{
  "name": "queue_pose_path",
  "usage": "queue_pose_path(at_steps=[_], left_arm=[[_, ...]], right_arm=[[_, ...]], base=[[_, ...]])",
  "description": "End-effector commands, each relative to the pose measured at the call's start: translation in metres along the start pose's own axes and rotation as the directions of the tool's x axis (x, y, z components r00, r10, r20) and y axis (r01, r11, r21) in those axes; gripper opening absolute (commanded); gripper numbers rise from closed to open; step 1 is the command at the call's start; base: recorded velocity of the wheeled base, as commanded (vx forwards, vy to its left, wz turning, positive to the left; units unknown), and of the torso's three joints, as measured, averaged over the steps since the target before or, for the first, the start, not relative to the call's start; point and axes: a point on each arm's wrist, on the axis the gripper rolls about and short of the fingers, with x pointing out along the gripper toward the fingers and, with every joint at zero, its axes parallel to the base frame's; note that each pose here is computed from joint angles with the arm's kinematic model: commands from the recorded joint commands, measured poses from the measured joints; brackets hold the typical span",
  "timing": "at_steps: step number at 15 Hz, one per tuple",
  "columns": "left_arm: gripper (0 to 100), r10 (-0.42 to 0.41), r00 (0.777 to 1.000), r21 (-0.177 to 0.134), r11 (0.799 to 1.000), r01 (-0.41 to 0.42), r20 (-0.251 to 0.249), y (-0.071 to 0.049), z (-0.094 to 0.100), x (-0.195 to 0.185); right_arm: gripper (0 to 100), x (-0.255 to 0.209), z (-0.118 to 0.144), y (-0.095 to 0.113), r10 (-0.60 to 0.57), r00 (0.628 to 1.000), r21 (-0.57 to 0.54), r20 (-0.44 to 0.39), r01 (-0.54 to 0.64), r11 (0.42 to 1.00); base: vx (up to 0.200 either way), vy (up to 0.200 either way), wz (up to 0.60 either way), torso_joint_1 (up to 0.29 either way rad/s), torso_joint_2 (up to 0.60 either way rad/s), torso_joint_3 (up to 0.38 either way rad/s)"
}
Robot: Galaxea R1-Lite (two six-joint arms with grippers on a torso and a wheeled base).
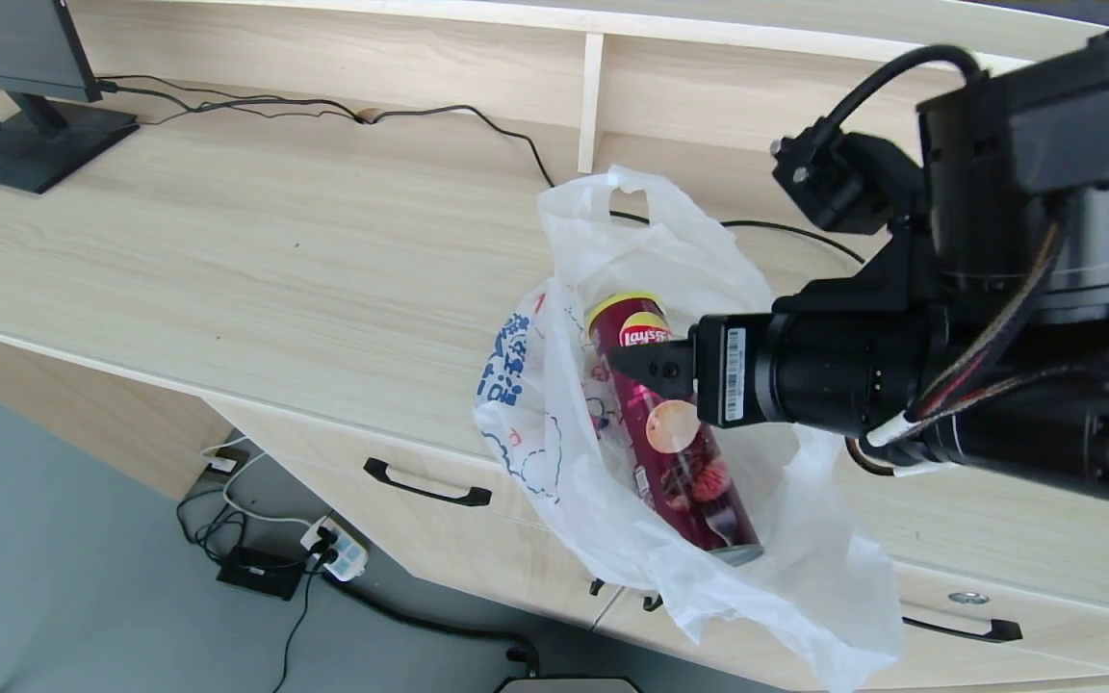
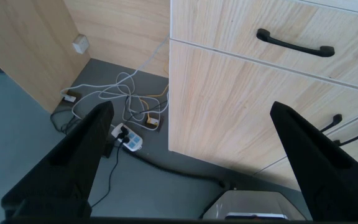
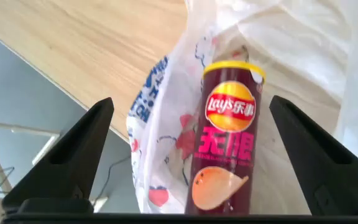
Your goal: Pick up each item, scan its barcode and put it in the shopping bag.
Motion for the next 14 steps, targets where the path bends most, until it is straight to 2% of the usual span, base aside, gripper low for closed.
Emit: queue_pose_path(at_steps=[1, 3, 4, 5, 6, 8, 10, 14], left_arm=[[100, 0.0, 1.0, 0.002, 1.0, 0.0, -0.003, 0.0, 0.0, 0.0], [100, 0.0, 1.0, 0.001, 1.0, 0.0, -0.003, 0.0, 0.0, 0.0], [100, 0.0, 1.0, 0.001, 1.0, 0.0, -0.003, 0.0, 0.0, 0.0], [100, 0.0, 1.0, 0.001, 1.0, 0.0, -0.003, 0.0, 0.0, 0.0], [100, 0.0, 1.0, 0.001, 1.0, 0.0, -0.003, 0.0, 0.0, 0.0], [100, 0.0, 1.0, 0.002, 1.0, 0.0, -0.003, 0.0, 0.0, 0.0], [100, -0.002, 1.0, 0.011, 1.0, 0.002, -0.003, 0.0, 0.0, 0.0], [100, -0.002, 1.0, 0.013, 1.0, 0.002, -0.005, 0.0, 0.0, 0.0]], right_arm=[[100, -0.014, 0.001, 0.018, 0.04, 0.987, -0.03, 0.155, -0.036, 0.999], [100, -0.022, -0.001, 0.022, 0.114, 0.947, -0.066, 0.301, -0.098, 0.993], [100, -0.024, 0.0, 0.022, 0.129, 0.934, -0.09, 0.332, -0.105, 0.99], [100, -0.027, 0.003, 0.021, 0.144, 0.894, -0.196, 0.424, -0.065, 0.978], [100, -0.028, 0.003, 0.02, 0.145, 0.88, -0.237, 0.452, -0.038, 0.971], [100, -0.028, -0.009, 0.016, 0.148, 0.89, -0.251, 0.431, -0.039, 0.967], [100, -0.026, -0.006, 0.018, 0.152, 0.885, -0.204, 0.44, -0.066, 0.977], [100, -0.027, -0.004, 0.018, 0.16, 0.882, -0.216, 0.444, -0.068, 0.974]], base=[[0.0, 0.0, 0.0, 0.0, 0.0, 0.0], [0.0, 0.0, 0.0, 0.0, 0.0, 0.0], [0.0, 0.0, 0.0, 0.0, 0.0, 0.0], [0.0, 0.0, 0.0, 0.0, 0.0, 0.0], [0.0, 0.0, 0.0, 0.0, 0.0, 0.0], [0.0, 0.0, 0.0, 0.0, 0.0, 0.0], [0.0, 0.0, 0.0, 0.0, 0.0, 0.0], [0.0, 0.0, 0.0, 0.0, 0.0, 0.0]])
